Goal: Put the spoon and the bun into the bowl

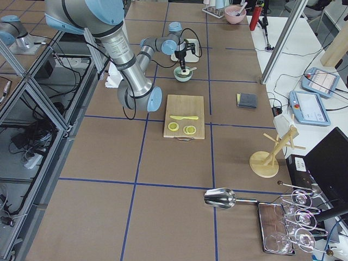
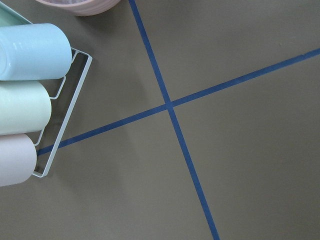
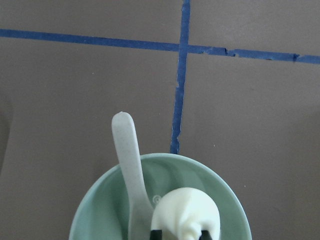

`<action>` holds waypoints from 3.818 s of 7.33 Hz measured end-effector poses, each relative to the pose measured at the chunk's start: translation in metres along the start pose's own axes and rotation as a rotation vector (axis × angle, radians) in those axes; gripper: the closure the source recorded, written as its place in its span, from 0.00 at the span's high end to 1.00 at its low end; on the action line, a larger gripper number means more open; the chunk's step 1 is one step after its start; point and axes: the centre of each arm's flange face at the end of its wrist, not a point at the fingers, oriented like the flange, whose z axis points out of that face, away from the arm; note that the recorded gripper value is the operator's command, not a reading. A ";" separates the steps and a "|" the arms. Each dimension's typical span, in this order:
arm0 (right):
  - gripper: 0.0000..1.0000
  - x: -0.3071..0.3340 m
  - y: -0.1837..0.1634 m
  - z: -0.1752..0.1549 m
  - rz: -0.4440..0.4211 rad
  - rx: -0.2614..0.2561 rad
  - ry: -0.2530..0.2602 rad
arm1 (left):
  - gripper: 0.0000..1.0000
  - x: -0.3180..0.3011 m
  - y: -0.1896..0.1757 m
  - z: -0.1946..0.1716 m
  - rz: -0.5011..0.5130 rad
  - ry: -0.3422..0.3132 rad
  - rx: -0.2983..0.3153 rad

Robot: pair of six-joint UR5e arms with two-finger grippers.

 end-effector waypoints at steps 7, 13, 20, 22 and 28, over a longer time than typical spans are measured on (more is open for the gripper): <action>1.00 0.081 -0.098 -0.050 -0.070 -0.021 -0.019 | 1.00 0.000 -0.002 -0.002 0.007 -0.005 0.001; 1.00 0.536 -0.225 -0.117 -0.343 -0.130 -0.006 | 1.00 -0.003 0.011 0.014 -0.034 0.077 -0.016; 1.00 0.781 -0.076 -0.105 -0.119 -0.267 0.039 | 1.00 -0.007 0.012 0.021 -0.110 0.137 -0.012; 1.00 0.784 -0.072 -0.104 -0.110 -0.271 0.037 | 1.00 -0.002 0.010 0.006 -0.078 0.049 -0.006; 1.00 0.783 -0.073 -0.104 -0.110 -0.271 0.035 | 1.00 -0.002 0.008 0.001 -0.064 0.014 -0.003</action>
